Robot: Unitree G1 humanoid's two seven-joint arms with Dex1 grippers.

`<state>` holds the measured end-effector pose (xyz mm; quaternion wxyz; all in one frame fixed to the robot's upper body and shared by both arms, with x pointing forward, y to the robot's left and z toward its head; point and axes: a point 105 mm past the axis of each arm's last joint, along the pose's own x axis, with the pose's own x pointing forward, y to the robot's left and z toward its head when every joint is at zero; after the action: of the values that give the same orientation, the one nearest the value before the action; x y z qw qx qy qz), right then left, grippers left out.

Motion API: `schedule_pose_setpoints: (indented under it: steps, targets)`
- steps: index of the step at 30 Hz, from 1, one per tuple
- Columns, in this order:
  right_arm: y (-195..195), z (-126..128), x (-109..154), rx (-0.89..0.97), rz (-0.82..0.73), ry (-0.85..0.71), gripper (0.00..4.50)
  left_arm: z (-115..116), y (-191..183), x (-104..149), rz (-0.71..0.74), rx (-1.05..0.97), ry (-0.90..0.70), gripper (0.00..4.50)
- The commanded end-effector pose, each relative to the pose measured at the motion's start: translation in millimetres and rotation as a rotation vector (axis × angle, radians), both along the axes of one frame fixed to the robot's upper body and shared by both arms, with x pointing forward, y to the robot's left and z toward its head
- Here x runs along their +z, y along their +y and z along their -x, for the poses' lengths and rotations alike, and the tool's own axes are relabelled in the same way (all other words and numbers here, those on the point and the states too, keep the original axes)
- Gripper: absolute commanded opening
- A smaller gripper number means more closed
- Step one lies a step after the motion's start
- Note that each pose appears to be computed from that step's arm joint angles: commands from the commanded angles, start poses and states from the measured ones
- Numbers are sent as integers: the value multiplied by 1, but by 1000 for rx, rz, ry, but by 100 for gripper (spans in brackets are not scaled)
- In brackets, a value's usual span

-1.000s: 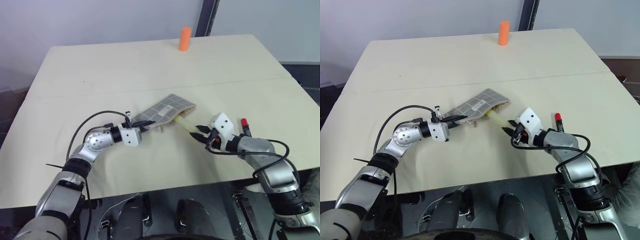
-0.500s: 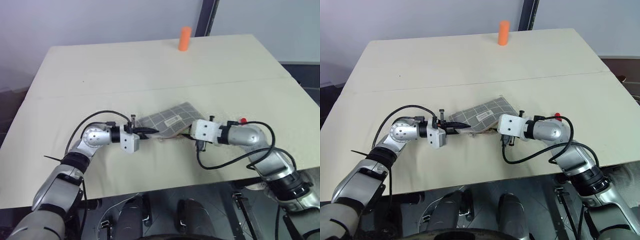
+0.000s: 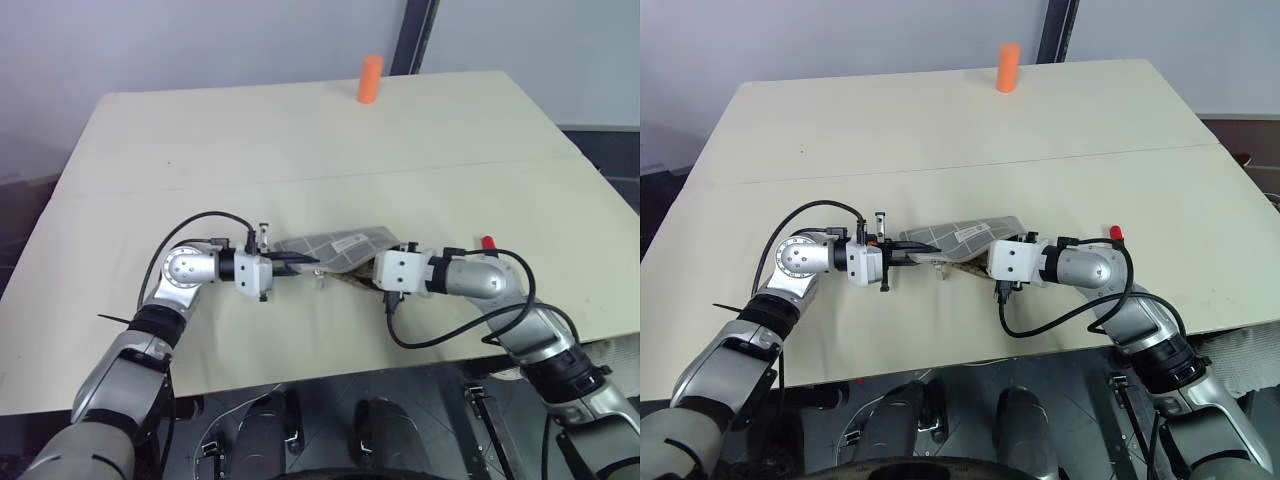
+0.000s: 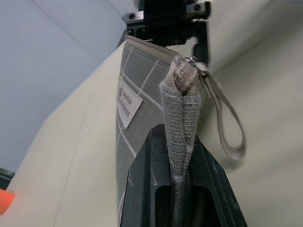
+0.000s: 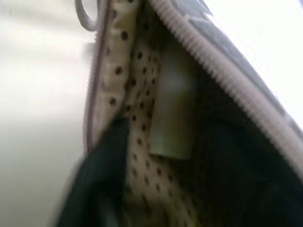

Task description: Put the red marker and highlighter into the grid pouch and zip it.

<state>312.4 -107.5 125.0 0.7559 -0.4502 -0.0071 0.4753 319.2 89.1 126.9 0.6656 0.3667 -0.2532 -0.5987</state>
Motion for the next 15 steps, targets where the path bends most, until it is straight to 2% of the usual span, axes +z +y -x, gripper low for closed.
schedule_pose_setpoints:
  steps: [1, 8, 12, 13, 15]
  targets:
    - [-9, 8, 17, -24, -93, 14, 446, -9, 12, 9, 53, 78, -21, 0]
    - [-17, 45, 48, -86, -489, 136, 446, -16, 21, 1, 100, 189, 6, 0]
    - [-40, 59, 51, -246, -640, 133, 446, -13, 17, -1, 101, 179, -1, 0]
    - [-57, 54, 50, -362, -662, 73, 446, -14, 17, 1, 106, 181, -3, 0]
    - [-110, 45, 32, -723, -661, -24, 446, -16, 14, 3, 109, 179, -7, 0]
